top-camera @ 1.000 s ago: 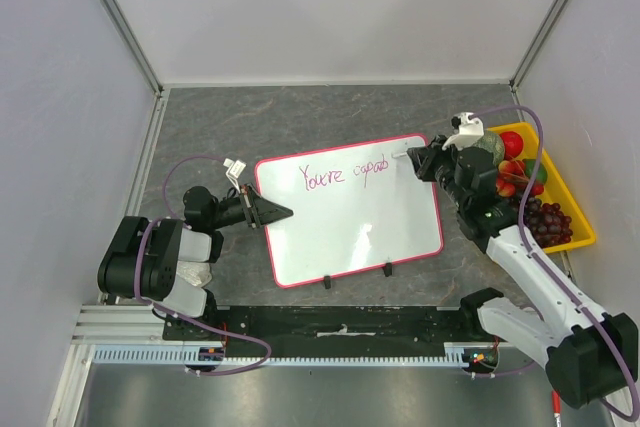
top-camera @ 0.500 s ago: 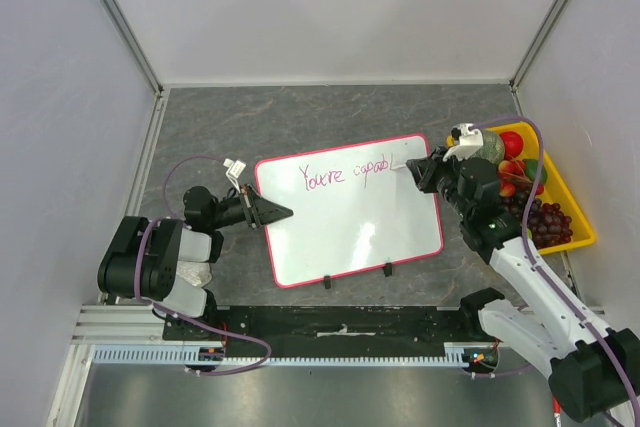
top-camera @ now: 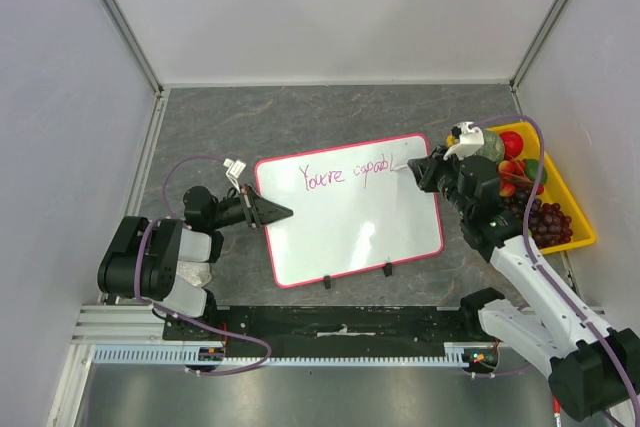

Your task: Write a sentence on the whiteboard

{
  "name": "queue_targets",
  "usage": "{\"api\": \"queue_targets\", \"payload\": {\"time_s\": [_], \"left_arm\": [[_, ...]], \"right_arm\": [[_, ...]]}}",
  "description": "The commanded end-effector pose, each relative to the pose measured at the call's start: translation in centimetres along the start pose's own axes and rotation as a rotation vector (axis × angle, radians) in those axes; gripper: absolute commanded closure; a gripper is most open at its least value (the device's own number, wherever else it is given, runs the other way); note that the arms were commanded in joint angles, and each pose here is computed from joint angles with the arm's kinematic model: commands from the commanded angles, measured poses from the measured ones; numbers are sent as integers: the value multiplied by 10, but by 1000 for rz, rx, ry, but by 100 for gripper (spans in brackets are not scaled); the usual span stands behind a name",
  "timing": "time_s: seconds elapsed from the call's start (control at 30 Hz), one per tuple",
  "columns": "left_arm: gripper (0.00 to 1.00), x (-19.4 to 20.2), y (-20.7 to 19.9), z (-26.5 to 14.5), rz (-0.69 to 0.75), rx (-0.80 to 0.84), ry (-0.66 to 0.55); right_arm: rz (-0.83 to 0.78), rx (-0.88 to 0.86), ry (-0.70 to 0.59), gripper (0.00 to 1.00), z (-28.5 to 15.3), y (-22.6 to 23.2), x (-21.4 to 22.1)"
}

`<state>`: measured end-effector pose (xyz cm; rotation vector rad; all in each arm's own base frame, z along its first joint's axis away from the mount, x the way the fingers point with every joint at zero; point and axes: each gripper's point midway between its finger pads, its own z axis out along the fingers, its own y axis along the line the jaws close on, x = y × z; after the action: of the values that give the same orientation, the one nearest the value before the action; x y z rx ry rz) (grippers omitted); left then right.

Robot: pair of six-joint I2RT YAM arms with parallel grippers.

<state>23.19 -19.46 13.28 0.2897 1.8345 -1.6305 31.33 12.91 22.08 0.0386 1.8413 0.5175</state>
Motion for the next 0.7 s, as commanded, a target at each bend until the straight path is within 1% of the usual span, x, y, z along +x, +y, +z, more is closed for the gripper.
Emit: {"api": "queue_targets", "payload": {"time_s": [0.0,0.13,0.27,0.67], "left_arm": [[98,5,4,-1,81,2,7],[98,5,4,-1,81,2,7],[98,5,5,-1,78,1,8],[98,5,4,-1,80,2,8]], "right_arm": [[-25,47,-49,100,0,-2,-26],[-20,37,-91,100,-2,3,-43],[-17,21,-98,100,-2,8,-48],[-23,35,-38,100,5,-1,-23]]}}
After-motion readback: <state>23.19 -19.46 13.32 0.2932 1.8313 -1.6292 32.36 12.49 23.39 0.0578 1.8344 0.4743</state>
